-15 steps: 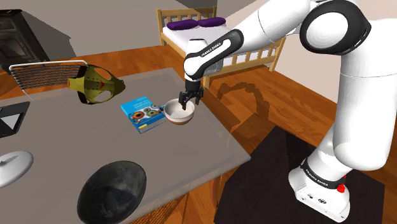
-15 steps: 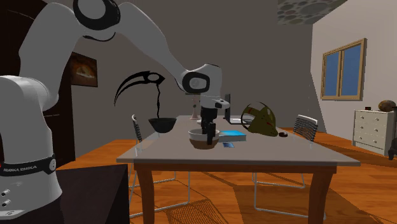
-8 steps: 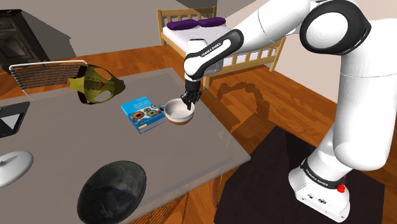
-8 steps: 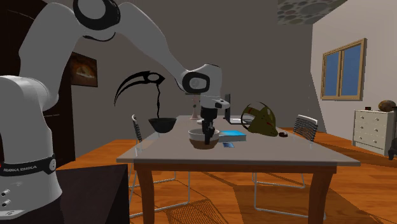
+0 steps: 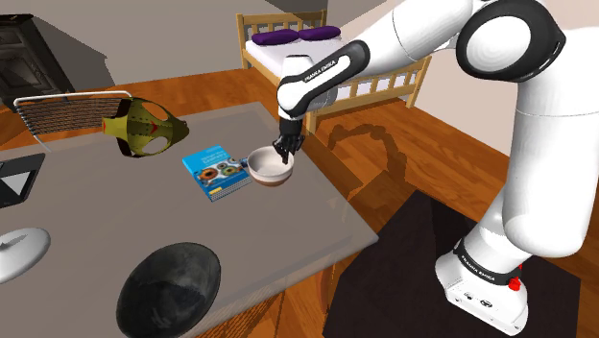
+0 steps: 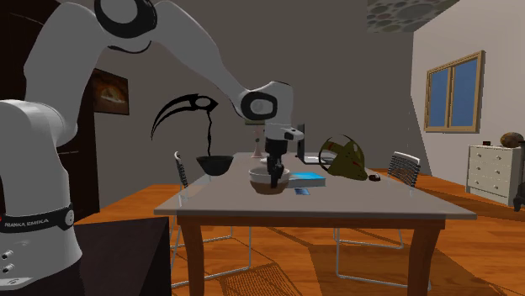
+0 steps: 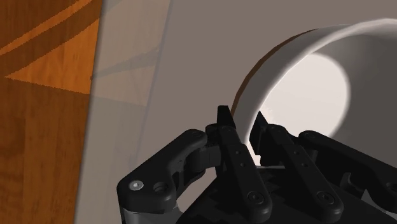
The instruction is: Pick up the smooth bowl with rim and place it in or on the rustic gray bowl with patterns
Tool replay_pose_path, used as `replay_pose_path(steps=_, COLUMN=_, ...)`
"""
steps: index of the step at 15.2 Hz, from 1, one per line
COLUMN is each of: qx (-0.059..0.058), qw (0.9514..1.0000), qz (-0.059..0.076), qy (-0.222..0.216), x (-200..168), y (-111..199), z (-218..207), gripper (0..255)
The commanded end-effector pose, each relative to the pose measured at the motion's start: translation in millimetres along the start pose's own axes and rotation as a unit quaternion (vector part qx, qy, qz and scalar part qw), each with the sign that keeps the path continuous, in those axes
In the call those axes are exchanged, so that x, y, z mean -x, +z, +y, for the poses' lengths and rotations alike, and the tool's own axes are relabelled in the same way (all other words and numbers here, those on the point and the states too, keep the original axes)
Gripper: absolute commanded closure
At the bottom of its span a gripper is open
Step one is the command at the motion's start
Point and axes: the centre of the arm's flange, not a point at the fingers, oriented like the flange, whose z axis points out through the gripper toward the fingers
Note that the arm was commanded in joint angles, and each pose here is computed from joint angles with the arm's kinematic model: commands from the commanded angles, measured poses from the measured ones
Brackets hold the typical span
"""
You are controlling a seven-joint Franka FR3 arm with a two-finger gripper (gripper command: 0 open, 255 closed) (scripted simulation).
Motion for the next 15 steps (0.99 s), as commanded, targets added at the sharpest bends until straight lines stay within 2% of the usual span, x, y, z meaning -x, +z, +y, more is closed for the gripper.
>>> replay_pose_path(steps=1, qx=0.0, qw=1.0, qz=0.0, qy=0.0, x=0, y=-11, z=-1, gripper=255)
replay_pose_path(steps=15, qx=0.0, qw=1.0, qz=0.0, qy=0.0, x=3, y=-84, z=-12, gripper=255)
